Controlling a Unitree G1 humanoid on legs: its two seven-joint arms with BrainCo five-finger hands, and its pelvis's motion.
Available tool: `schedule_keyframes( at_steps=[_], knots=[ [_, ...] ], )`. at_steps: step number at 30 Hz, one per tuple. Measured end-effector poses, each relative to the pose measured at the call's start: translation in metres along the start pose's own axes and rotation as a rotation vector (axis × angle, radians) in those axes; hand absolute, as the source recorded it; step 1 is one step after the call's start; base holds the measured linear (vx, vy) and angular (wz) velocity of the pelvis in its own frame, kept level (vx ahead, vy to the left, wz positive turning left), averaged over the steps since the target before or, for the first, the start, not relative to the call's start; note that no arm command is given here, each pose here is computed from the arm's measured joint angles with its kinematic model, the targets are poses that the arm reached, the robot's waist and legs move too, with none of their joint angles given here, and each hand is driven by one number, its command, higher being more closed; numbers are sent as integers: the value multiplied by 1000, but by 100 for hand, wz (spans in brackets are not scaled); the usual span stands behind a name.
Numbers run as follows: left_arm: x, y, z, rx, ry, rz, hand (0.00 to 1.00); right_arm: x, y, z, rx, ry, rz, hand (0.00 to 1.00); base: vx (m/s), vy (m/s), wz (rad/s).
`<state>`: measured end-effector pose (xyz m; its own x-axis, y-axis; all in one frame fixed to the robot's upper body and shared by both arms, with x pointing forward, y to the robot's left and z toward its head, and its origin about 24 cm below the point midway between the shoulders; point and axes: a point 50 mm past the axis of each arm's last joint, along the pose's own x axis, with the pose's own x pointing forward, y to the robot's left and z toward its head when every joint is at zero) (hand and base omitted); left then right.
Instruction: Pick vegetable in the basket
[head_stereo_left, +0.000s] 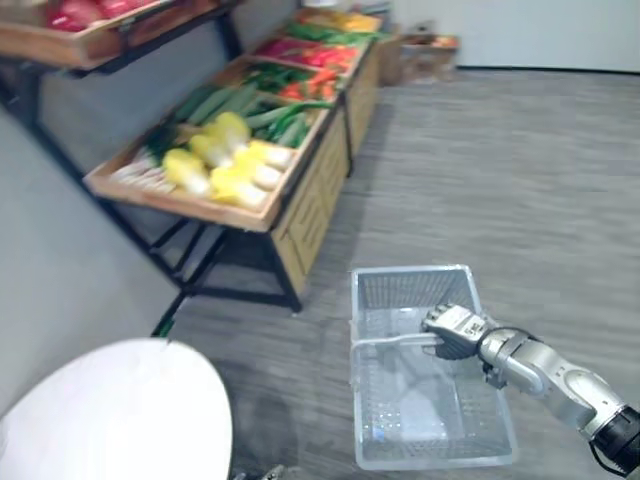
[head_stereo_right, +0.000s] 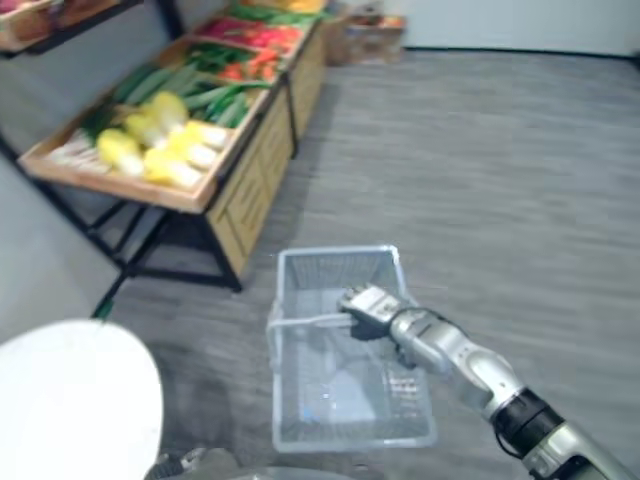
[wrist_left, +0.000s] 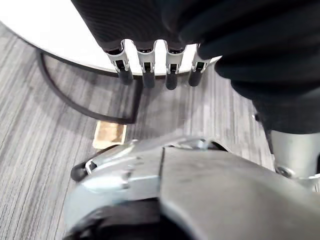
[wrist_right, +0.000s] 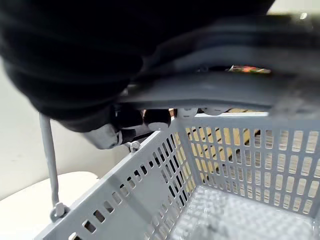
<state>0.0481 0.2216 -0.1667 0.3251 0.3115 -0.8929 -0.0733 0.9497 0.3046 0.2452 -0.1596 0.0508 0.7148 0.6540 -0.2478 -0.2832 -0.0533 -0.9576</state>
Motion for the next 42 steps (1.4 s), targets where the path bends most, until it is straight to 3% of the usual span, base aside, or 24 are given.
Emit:
schedule_keyframes(
  at_steps=[11,19,25,33,36,42],
  knots=[
    [0,-9,9,35,-49,-45,0,3,-16,-2,-58,-42,-17,100,80,180,-34],
    [1,0,11,108,-59,-23,0,-3,8,7,40,-19,-16,100,66,114,-8],
    [5,10,20,129,-60,0,0,-5,-4,-2,77,59,-152,100,268,36,45],
    [6,8,24,102,-64,1,0,-15,7,-7,115,121,-149,100,540,-217,53],
    [2,-15,17,54,-41,-47,0,-14,3,-11,109,136,-151,100,625,-330,15],
    [3,-6,35,13,-122,-11,0,-19,17,-14,137,178,-91,100,605,-266,20]
  ],
)
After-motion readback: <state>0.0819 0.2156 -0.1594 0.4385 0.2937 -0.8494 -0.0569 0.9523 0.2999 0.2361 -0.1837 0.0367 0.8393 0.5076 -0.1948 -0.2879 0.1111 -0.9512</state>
